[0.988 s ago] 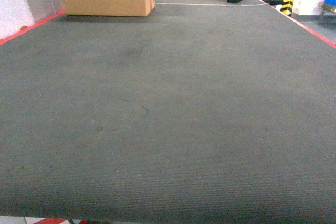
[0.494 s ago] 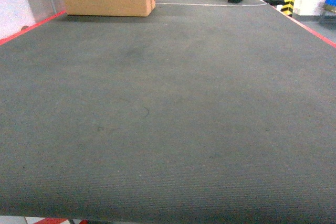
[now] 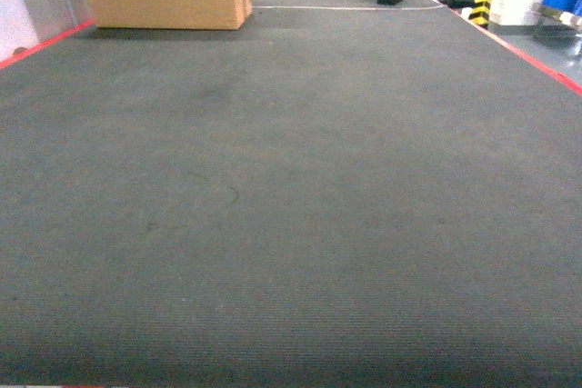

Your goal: Sort blue parts and orange caps into right shelf containers

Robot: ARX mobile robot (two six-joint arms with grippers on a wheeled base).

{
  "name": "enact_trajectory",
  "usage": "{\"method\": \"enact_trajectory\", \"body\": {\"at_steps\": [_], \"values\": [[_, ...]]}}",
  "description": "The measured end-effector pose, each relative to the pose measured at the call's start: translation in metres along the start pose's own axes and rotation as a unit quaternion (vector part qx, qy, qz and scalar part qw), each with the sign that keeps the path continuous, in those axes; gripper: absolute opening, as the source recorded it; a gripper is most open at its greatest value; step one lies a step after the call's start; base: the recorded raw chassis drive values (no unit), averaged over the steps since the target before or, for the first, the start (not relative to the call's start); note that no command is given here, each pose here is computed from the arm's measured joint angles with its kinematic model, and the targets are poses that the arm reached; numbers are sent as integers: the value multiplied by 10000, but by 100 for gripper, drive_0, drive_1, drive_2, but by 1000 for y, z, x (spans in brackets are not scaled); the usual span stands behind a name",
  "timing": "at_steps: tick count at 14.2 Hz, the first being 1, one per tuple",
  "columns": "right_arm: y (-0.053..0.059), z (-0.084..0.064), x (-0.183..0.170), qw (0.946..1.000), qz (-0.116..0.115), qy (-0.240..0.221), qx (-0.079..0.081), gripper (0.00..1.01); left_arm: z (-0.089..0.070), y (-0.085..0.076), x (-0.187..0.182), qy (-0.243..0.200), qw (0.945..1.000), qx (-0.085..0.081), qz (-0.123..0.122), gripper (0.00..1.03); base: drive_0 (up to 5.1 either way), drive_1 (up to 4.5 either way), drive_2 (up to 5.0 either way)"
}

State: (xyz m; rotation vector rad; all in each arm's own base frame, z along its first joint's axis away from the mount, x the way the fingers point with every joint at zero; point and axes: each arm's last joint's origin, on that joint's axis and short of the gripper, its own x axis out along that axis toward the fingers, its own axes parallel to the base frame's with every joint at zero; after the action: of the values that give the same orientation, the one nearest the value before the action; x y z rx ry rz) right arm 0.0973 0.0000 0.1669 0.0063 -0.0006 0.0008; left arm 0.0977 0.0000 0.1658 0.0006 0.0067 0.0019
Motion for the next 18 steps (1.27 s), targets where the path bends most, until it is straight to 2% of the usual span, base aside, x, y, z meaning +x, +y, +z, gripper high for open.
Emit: {"method": "enact_trajectory", "body": {"at_steps": [18], "values": [[0,0,0,10000,-2,0,0,44,0,0,0,4,10000,0,-8,42,-162,-162,-162]]}}
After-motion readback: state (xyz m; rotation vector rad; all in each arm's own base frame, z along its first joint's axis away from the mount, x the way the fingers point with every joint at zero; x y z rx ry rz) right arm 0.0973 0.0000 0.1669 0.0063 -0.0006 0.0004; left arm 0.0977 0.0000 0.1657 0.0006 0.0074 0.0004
